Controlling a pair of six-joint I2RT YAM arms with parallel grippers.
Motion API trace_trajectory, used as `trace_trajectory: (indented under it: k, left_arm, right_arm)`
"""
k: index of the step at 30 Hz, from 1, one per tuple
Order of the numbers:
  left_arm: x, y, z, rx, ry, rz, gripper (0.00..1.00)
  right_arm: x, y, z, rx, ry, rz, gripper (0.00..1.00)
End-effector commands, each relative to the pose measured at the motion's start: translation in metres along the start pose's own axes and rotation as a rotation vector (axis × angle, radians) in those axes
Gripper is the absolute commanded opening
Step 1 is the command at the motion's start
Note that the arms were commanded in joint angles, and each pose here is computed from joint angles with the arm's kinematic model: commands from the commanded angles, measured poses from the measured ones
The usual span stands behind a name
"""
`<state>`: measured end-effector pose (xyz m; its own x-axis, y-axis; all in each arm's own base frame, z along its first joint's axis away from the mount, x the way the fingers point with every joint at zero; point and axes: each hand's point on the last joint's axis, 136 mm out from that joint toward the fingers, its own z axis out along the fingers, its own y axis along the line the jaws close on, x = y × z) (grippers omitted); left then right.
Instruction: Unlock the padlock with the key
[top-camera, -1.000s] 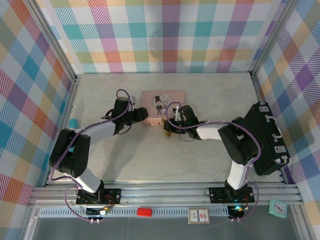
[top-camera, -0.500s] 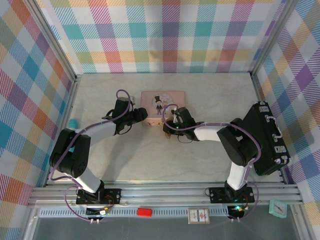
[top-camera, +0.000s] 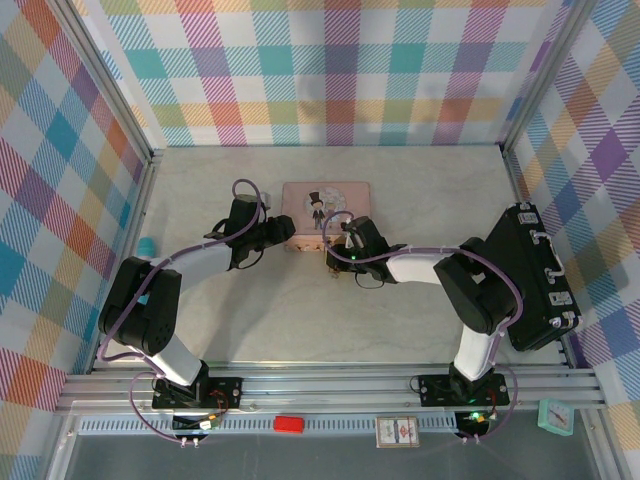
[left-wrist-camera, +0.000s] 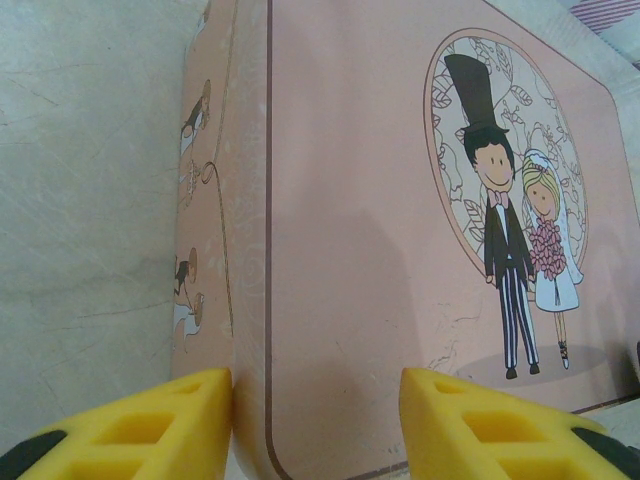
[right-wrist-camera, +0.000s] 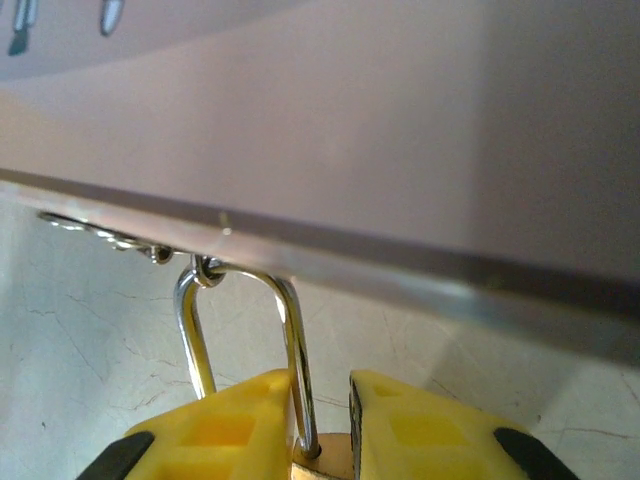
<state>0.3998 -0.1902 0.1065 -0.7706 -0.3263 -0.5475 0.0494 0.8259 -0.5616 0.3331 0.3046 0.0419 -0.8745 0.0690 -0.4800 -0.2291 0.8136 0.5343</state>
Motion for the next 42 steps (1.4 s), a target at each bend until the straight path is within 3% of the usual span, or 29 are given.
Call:
trace_trajectory:
  k: [1, 28, 42]
  left_arm:
    - [0.005, -0.013, 0.001, 0.037, 0.022, -0.004, 0.46]
    - [0.011, -0.008, 0.0, 0.009, 0.01, -0.029, 0.44]
    - [0.017, -0.004, -0.002, -0.027, -0.02, -0.075, 0.44]
  right_arm:
    - [0.01, 0.005, 0.006, -0.016, 0.053, 0.019, 0.23]
    - [0.011, 0.01, 0.009, -0.035, 0.048, 0.059, 0.11]
    - [0.008, 0.011, 0.002, -0.074, -0.011, 0.196, 0.07]
